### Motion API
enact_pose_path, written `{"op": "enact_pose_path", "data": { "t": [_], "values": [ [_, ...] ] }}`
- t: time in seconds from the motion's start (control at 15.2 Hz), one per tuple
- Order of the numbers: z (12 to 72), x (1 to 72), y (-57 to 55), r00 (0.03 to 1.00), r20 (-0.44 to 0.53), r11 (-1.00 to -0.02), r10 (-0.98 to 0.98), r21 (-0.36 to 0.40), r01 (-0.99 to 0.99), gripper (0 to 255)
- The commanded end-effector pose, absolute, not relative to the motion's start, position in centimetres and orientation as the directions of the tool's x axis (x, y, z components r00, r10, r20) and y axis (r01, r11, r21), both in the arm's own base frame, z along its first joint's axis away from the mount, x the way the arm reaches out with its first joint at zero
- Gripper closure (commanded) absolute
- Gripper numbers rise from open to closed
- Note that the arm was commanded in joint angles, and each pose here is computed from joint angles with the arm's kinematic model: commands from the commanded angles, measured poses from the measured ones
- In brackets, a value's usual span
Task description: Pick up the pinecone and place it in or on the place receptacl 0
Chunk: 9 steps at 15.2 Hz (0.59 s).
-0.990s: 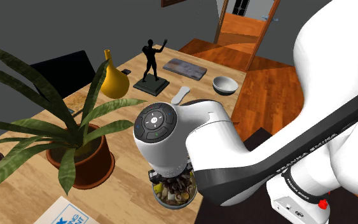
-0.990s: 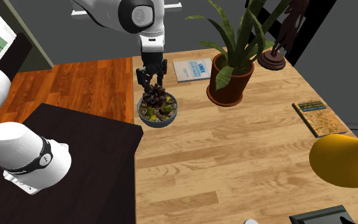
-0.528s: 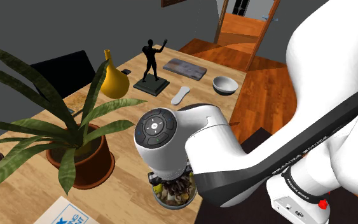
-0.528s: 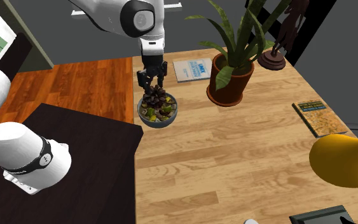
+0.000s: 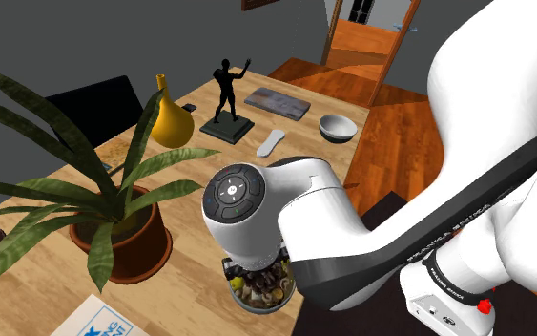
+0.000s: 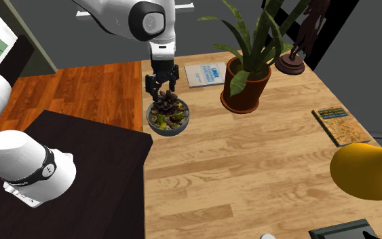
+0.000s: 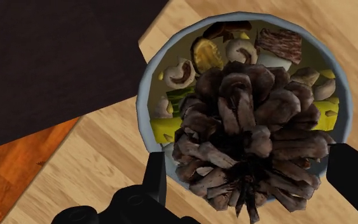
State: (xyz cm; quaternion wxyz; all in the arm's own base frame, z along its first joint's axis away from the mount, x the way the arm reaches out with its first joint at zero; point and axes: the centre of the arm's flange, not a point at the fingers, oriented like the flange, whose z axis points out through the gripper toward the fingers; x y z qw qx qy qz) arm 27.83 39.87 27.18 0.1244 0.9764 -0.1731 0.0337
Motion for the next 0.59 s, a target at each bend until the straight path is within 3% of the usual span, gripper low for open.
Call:
{"op": "enact_pose_path", "data": {
  "t": [0.0,0.2,0.53],
  "values": [
    [28.5,27.8,40.2,0.938,0.109,-0.909,-0.33,0.231,-0.346,0],
    [32.0,27.7,41.1,0.938,0.109,-0.909,-0.33,0.231,-0.346,0],
    [32.0,27.7,41.1,0.938,0.109,-0.909,-0.33,0.231,-0.346,0]
  ]
}}
